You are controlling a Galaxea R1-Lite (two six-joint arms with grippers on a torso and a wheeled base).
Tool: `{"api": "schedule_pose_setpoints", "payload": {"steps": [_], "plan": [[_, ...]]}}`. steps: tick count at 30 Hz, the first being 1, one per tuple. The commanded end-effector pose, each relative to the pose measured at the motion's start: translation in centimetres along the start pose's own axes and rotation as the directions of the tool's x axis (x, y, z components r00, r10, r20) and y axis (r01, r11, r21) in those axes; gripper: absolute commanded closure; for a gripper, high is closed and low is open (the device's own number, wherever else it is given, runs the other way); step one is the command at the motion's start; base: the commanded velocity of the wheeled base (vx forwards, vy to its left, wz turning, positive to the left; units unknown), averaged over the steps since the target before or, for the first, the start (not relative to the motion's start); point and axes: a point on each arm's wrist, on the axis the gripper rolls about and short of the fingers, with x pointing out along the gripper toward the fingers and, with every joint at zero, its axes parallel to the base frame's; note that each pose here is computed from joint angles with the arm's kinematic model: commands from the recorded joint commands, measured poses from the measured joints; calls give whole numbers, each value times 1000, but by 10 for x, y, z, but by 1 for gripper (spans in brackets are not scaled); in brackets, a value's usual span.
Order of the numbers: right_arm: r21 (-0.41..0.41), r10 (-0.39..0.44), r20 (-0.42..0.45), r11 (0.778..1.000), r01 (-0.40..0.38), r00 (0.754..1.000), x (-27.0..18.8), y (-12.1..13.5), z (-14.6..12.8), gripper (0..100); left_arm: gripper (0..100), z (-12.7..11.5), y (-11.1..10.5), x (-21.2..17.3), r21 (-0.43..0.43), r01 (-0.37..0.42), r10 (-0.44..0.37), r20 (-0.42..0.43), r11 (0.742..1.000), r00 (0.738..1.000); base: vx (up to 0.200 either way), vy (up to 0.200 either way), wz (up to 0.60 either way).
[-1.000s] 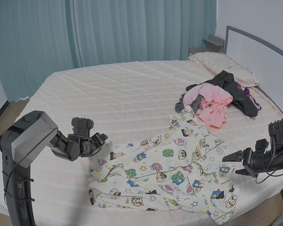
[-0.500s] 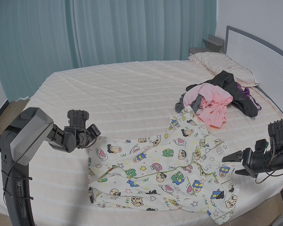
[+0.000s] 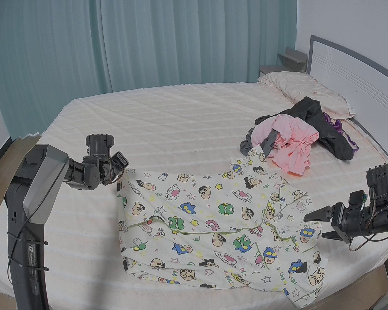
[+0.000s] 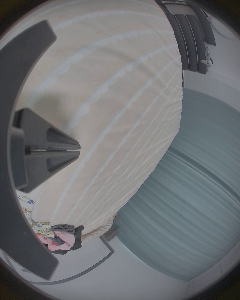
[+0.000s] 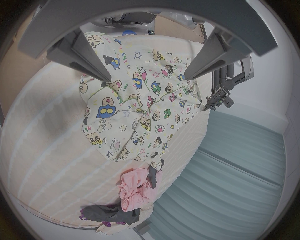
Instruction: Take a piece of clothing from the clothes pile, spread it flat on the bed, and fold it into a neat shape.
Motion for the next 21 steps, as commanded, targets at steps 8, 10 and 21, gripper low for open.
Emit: {"api": "schedule_pose_setpoints", "payload": {"steps": [8,10,21], "plan": [[2,-9,-8,1000,9,1000,4,-2,-1,0,100,1,11,26,-11,-32,32,19,999,999,0,0,0],[3,-9,-6,1000,9,1000,4,-2,-1,0,100,3,9,26,-12,-37,37,13,999,999,0,0,0],[4,-12,-9,1000,12,1000,2,-4,-4,0,0,39,23,-2,-56,-61,63,44,997,997,0,0,0]]}}
